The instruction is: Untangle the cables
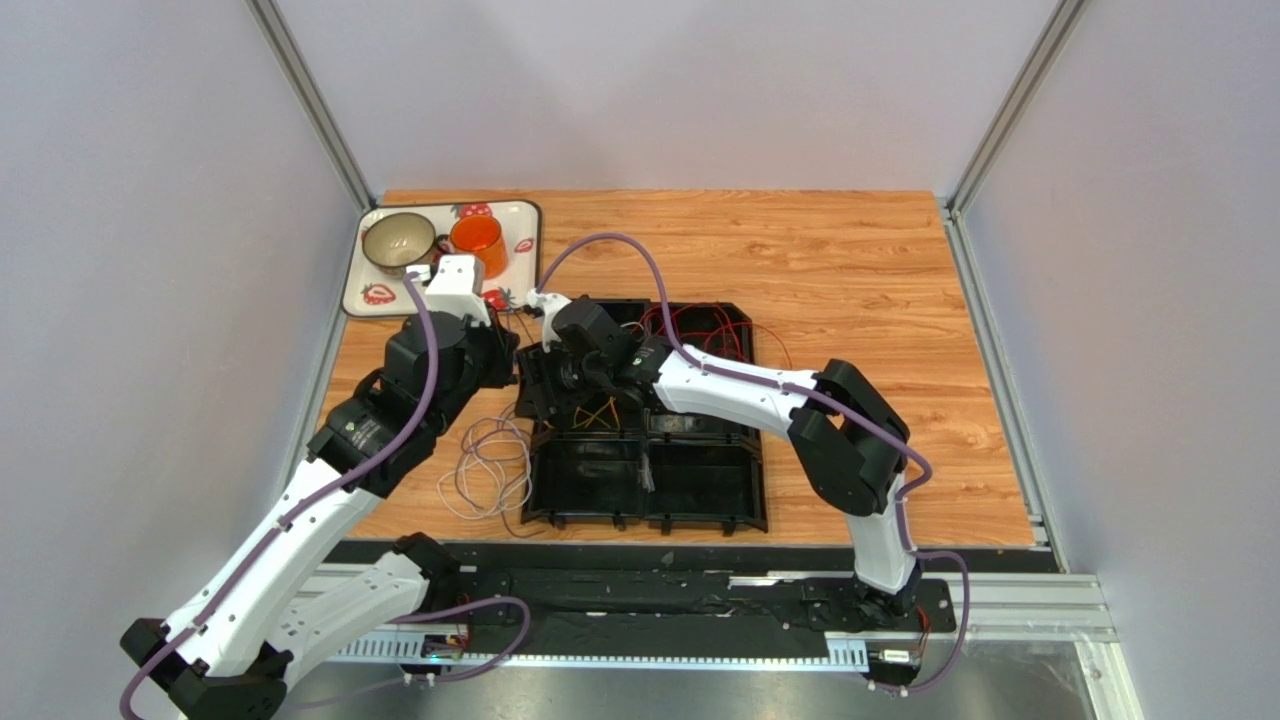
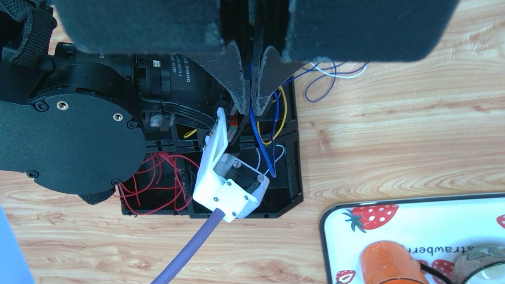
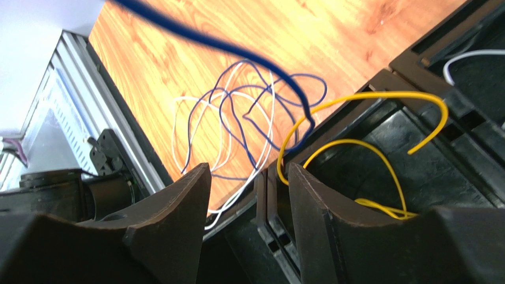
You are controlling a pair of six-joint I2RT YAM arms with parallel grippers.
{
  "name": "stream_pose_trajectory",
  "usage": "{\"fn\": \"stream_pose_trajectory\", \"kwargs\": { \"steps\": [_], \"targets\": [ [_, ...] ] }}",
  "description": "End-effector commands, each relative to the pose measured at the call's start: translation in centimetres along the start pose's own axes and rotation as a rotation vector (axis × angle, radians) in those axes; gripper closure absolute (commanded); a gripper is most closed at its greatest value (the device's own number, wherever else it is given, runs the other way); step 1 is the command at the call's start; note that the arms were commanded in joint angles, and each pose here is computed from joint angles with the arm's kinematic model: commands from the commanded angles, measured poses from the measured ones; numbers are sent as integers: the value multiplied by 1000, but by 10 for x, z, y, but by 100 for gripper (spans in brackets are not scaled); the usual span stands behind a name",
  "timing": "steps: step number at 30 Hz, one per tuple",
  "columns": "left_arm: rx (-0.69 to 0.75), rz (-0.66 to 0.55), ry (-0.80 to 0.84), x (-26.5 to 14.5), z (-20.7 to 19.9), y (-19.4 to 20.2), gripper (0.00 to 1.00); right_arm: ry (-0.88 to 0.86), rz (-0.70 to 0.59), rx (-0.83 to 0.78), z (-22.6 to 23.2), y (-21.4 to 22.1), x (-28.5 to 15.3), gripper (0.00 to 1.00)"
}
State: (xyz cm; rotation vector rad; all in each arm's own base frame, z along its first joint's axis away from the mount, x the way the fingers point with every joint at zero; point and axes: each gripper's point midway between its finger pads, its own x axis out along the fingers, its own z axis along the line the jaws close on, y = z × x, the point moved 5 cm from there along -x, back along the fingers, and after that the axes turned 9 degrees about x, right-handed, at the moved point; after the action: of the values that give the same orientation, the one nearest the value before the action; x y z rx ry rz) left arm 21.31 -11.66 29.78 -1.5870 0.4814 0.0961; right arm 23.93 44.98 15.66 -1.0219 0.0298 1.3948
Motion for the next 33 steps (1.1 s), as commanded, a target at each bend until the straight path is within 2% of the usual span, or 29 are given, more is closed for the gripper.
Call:
{"fn": "stream_pose_trajectory", "kwargs": {
  "steps": [1, 14, 18, 21, 28, 33],
  "targets": [
    [7, -25, 20, -3, -2, -7, 100, -13, -75, -14, 6, -12, 8, 48],
    [12, -35, 14, -7, -1, -12, 100, 10, -49, -14, -2, -1, 15, 66],
    [20, -32, 6, -8, 0, -12, 100, 8, -46, -7, -2, -1, 17, 90],
    [23, -34, -2, -9, 2, -11, 100, 3, -53, -8, 2, -4, 11, 100],
    [35, -20, -20, -8, 6, -4, 100, 18, -97, -50, 14, -17, -24, 100],
    [35, -2, -50, 0, 8, 3, 100, -45, -134, -91, 34, -25, -62, 100]
  ]
}}
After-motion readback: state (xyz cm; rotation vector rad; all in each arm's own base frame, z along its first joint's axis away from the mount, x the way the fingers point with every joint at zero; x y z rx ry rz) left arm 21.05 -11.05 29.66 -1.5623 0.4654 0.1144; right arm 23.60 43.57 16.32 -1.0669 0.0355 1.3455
